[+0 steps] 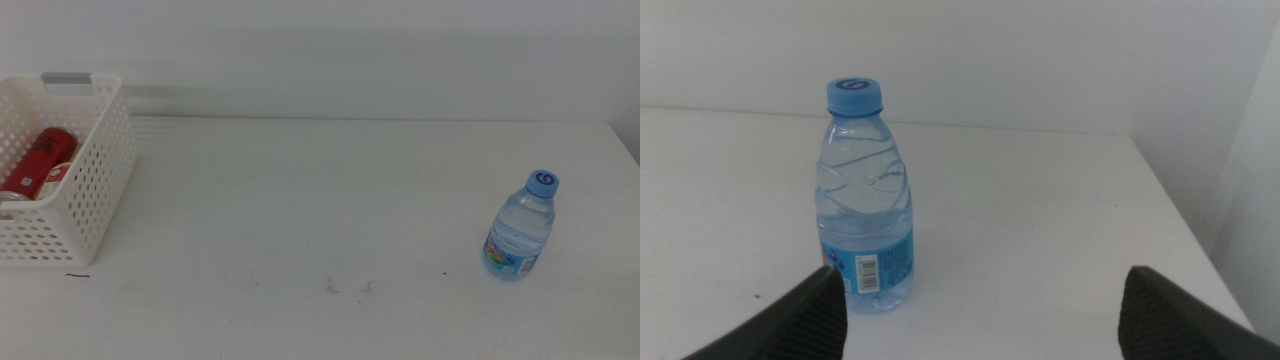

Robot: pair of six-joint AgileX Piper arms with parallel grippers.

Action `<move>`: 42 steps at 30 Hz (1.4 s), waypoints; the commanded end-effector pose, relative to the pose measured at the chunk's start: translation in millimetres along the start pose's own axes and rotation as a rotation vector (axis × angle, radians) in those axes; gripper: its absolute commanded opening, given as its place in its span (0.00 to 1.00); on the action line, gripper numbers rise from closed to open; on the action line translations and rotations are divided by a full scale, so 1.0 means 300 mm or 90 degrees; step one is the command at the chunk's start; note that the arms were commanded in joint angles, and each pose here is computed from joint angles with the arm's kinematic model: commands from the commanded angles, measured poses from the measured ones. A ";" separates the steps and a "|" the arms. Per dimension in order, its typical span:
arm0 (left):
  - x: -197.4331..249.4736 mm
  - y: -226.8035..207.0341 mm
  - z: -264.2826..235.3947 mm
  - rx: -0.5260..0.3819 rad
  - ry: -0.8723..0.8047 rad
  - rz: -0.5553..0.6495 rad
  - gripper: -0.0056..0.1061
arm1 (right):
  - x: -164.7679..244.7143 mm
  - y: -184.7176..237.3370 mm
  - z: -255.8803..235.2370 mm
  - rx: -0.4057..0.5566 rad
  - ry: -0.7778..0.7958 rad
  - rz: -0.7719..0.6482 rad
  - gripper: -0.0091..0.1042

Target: Use arms to grab the bottles and put them into the dustbin to the left of the table.

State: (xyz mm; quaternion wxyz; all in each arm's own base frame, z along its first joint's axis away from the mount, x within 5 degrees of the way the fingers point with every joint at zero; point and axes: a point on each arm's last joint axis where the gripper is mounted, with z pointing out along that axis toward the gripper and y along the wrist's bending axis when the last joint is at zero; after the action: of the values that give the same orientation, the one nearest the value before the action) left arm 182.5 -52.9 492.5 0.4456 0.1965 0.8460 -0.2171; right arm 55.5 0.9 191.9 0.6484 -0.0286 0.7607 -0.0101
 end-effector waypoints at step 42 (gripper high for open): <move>-0.016 0.014 -0.005 -0.037 -0.033 0.011 0.89 | 0.003 0.117 0.208 -0.169 0.072 -0.051 0.90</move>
State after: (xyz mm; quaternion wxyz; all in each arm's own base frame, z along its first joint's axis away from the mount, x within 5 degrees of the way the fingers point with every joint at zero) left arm 186.6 -49.6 494.6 0.4677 0.1866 0.8412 -0.1969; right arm 112.9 39.1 181.5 0.5956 -0.1688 0.7829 0.0619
